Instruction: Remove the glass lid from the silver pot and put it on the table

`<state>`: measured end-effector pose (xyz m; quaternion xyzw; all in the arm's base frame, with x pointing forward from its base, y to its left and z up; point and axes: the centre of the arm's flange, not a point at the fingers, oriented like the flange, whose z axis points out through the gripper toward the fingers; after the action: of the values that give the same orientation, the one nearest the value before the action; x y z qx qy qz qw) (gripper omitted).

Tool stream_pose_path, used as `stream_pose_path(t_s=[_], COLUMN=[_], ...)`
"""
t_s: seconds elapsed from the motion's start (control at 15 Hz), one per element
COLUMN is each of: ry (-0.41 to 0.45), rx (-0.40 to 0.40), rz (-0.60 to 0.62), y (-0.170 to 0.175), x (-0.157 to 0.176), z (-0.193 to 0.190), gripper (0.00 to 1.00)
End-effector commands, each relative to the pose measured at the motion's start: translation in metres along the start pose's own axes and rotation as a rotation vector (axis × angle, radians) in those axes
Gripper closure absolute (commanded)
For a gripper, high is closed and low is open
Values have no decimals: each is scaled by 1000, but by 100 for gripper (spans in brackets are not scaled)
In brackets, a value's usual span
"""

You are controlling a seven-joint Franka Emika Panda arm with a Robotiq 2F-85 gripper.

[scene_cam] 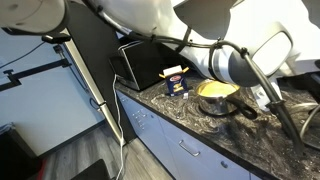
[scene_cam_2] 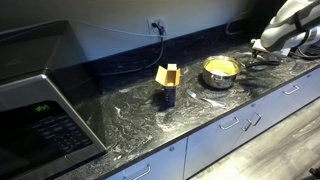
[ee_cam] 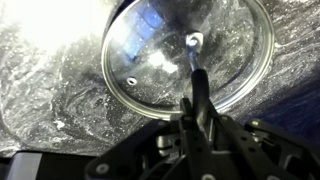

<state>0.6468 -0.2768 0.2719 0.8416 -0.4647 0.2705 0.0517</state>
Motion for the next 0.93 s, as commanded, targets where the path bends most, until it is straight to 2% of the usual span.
stream_pose_path(t_s=[0.0,0.07,0.13,0.33,0.53,0.87], ry=[-13,-12,-10,-2,12,-23], rx=[-9,-10,-9,3,29,9], rz=[15,14,13,10,-30,-238], y=[-10,-11,-12,-16,-26,-41], x=[9,10,11,17,23,21], z=[-5,-6,-7,-17,-49,-134], gripper=[71,54,45,23,2,0])
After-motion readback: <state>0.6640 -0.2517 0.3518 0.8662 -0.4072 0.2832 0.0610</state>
